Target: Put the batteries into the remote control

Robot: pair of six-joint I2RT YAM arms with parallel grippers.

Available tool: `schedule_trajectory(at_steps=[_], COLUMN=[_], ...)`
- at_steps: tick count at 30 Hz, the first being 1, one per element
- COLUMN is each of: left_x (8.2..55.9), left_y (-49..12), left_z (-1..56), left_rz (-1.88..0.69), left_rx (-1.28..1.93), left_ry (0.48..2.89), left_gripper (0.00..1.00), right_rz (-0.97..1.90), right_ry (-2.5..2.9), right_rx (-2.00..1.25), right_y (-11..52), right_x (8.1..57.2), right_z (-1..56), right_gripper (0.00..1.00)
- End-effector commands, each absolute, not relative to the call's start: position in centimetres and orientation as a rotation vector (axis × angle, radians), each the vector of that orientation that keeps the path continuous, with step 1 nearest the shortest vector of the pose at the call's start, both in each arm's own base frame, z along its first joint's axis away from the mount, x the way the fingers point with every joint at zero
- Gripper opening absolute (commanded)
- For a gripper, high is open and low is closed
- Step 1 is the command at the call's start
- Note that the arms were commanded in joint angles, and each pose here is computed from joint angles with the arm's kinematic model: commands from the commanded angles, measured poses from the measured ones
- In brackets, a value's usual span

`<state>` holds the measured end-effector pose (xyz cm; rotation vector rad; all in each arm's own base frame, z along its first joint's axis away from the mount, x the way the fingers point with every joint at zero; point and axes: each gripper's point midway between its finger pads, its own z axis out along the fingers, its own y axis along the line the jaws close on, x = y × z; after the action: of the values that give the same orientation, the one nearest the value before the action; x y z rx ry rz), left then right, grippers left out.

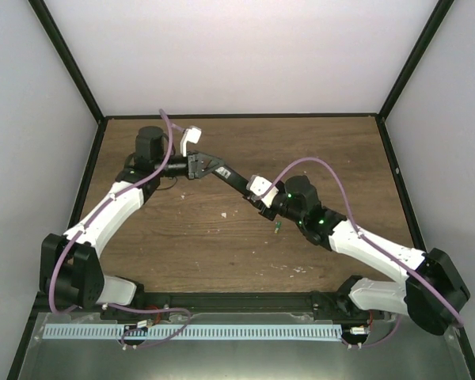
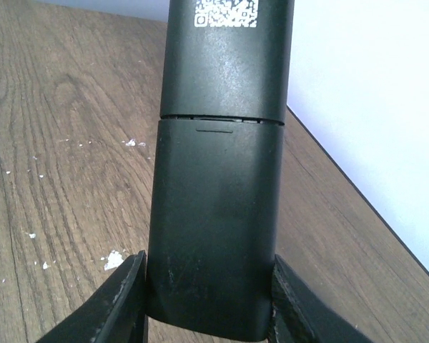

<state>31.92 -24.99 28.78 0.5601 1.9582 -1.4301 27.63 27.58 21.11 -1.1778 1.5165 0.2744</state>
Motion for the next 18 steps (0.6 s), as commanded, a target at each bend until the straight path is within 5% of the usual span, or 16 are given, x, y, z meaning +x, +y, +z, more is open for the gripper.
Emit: schedule_trajectory(at_steps=[1, 18], left_x=[34.4, 34.6], left_y=[-23.2, -21.8], left_z=[31.3, 32.8], left_rz=[-1.349, -1.412], left_rx=[0.458, 0.450], left_ry=[1.883, 1.849], left_gripper=[0.00, 0.00], right_rz=[0.237, 0.218], right_ry=[1.619, 1.706], right_rx=[-1.239, -1.283], right_y=[26.6, 26.0], right_x=[27.2, 27.8], right_z=[17.2, 14.1], right_gripper=[0.29, 0.32])
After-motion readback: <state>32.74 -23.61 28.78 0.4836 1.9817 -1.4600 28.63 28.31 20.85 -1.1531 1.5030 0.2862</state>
